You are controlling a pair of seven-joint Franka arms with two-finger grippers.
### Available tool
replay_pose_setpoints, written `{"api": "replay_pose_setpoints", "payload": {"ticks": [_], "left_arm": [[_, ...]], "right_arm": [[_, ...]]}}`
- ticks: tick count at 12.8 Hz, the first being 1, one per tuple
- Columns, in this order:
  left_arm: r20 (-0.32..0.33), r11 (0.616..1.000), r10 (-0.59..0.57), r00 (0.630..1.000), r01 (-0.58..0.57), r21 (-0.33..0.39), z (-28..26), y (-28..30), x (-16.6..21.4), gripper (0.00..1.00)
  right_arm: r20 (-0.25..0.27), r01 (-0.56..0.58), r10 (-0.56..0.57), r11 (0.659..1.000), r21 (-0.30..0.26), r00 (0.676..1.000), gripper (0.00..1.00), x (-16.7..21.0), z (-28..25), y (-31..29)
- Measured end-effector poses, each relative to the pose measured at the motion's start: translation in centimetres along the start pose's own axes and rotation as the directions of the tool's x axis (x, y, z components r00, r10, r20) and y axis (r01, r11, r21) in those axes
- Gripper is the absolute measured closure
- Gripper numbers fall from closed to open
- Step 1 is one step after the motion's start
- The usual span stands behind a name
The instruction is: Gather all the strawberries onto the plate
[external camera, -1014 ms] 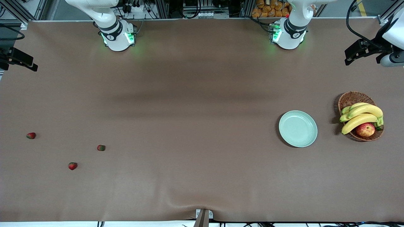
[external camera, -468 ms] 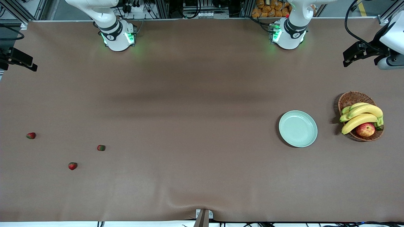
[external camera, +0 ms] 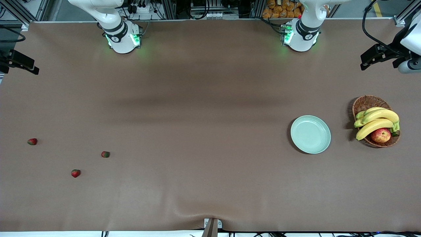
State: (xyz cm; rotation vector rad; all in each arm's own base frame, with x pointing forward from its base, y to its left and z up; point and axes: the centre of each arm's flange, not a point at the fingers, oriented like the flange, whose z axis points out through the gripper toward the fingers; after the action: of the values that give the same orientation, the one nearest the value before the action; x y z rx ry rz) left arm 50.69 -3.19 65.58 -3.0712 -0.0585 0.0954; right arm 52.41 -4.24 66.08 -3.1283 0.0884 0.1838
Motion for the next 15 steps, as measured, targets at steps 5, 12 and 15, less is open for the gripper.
{"api": "replay_pose_setpoints", "payload": {"ticks": [5, 12, 15], "left_arm": [[-0.001, 1.0, -0.004, 1.0, 0.004, 0.0, -0.1, -0.2, 0.0, 0.0], [-0.002, 1.0, -0.001, 1.0, 0.001, 0.0, -0.1, -0.1, 0.1, 0.0], [-0.003, 1.0, 0.001, 1.0, -0.001, 0.0, -0.1, 0.1, 0.1, 0.0]], "right_arm": [[0.055, 0.003, -0.003, 1.0, -0.002, 0.998, 0.0, 4.3, 5.3, -0.1], [0.054, 0.047, -0.047, 0.999, -0.005, 0.997, 0.0, 12.5, 19.0, -0.3], [0.042, 0.126, -0.125, 0.992, -0.004, 0.991, 0.0, 14.7, 24.0, -0.2]]}}
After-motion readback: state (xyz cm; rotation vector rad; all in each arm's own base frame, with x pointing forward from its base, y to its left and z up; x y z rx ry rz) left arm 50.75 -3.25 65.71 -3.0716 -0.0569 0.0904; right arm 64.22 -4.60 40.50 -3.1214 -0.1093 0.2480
